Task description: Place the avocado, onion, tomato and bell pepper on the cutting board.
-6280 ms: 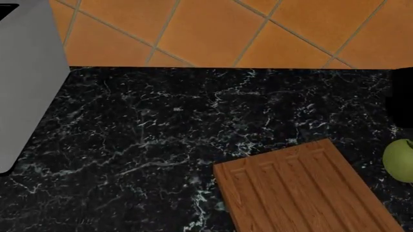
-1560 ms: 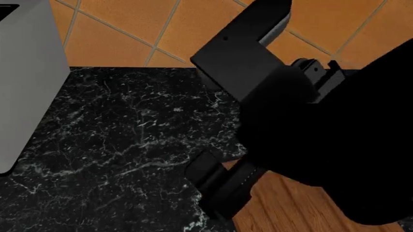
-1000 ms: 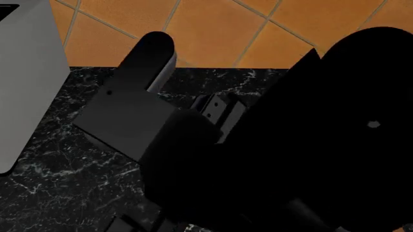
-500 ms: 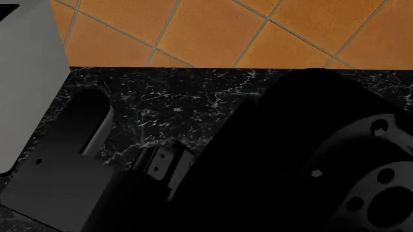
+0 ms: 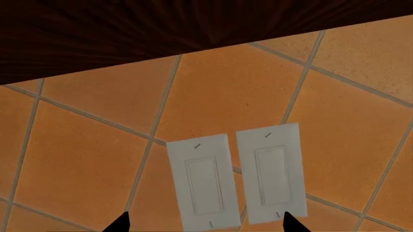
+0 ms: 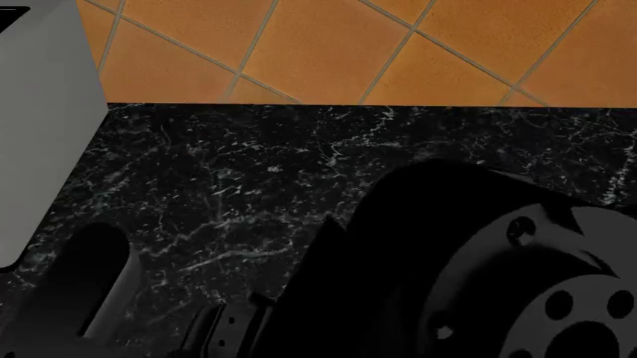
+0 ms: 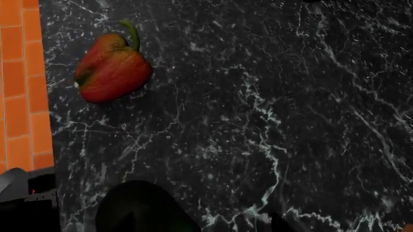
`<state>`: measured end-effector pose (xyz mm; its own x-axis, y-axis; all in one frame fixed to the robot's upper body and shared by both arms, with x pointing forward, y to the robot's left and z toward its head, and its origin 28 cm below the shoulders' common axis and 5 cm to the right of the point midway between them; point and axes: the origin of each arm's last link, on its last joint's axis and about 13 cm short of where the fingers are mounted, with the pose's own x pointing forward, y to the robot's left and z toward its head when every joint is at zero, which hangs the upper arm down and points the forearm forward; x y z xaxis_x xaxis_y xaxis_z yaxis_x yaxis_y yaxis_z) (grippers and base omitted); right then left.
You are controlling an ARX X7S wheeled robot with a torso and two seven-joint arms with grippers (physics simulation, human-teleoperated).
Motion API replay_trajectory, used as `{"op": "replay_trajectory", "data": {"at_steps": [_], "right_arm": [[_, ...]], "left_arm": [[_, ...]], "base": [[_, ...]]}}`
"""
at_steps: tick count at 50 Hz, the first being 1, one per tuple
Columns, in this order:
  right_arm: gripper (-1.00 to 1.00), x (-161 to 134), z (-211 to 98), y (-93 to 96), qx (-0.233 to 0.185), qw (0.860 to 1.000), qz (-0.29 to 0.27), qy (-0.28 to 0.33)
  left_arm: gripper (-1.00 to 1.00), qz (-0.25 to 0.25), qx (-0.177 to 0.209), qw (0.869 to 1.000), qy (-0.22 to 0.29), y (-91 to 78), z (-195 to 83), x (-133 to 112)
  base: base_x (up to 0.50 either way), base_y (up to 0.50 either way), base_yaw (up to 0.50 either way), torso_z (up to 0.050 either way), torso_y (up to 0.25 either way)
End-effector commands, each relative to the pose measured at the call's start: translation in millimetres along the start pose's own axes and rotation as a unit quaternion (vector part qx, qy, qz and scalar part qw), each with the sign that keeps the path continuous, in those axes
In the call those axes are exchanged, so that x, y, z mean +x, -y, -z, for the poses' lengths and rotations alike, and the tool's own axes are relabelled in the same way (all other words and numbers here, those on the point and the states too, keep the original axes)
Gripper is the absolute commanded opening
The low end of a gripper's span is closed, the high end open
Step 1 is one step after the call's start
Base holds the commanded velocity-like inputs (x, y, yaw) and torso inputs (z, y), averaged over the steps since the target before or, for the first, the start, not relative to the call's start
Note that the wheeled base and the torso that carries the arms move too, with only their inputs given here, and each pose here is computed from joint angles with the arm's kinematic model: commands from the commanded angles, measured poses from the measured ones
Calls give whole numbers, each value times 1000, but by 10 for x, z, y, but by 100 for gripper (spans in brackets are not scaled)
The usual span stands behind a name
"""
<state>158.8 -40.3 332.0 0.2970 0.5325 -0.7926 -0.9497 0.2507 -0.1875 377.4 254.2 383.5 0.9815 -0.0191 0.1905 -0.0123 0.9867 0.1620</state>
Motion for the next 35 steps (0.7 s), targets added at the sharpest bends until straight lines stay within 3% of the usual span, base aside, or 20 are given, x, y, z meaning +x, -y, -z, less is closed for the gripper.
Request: {"op": "replay_trajectory", "data": {"at_steps": [1,14,35], "right_arm": [[100,-9,-85,-100,-19,999,-27,8],[100,80,-8,-122,-17,998,-53,-15],[100,126,24,-121,-60,994,-80,-50]], "left_arm": [[100,9,-13,1000,4,7,-22,5],[100,8,-15,1000,4,6,-15,6],[100,6,-15,1000,-1,-3,30,-2]], "base": [[0,0,0,0,0],[0,0,0,0,0],[0,0,0,0,0]]}}
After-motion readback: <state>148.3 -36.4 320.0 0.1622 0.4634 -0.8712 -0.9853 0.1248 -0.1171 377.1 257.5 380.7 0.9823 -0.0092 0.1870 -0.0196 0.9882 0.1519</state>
